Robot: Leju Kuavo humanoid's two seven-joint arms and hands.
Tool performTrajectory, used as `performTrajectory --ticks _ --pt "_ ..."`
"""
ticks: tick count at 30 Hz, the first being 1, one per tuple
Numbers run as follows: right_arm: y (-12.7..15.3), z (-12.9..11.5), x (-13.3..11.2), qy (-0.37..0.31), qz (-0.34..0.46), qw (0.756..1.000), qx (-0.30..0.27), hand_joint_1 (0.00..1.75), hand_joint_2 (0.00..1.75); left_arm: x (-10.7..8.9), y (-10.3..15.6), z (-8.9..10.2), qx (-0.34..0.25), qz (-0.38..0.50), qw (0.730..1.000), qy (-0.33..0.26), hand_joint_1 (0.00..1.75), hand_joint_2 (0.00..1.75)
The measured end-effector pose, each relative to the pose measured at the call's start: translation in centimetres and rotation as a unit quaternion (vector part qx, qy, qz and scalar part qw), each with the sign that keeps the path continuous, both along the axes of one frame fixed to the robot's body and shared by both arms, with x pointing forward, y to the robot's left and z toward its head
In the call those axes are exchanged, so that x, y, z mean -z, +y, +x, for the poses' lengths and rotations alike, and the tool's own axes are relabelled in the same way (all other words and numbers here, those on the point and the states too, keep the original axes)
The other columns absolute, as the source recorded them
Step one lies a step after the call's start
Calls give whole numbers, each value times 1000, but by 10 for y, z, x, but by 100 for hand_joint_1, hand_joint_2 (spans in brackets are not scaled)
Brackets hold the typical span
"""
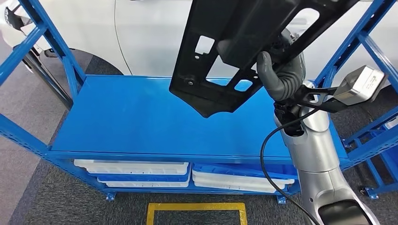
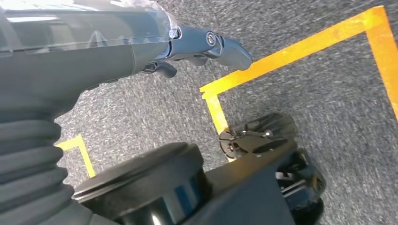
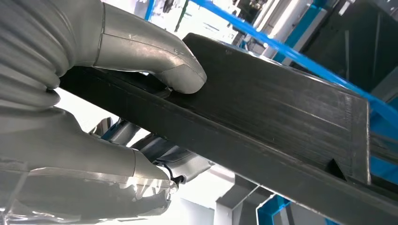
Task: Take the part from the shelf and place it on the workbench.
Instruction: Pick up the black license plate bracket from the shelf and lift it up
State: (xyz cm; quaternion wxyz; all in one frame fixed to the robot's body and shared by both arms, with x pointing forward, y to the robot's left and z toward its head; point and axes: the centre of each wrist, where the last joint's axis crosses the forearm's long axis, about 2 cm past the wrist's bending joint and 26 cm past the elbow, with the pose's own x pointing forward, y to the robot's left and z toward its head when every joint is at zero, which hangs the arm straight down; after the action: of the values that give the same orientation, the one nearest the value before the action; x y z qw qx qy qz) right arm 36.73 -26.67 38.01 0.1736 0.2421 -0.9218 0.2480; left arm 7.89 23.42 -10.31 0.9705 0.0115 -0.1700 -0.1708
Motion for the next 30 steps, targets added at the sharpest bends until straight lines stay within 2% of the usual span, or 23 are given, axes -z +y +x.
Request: performTrajectory --ticks 3,9,15,30 --pt "0 -5 6 9 7 1000 -25 175 175 0 -1 0 -3 0 1000 -1 0 175" --pt "3 -26 48 40 15 998 -42 175 175 0 0 -3 4 6 1000 4 0 175" --pt "5 -40 59 38 13 998 -42 175 175 0 0 0 5 22 1000 4 0 175" --pt "6 -43 64 56 4 997 -47 175 175 0 -1 1 -5 20 1000 9 0 175"
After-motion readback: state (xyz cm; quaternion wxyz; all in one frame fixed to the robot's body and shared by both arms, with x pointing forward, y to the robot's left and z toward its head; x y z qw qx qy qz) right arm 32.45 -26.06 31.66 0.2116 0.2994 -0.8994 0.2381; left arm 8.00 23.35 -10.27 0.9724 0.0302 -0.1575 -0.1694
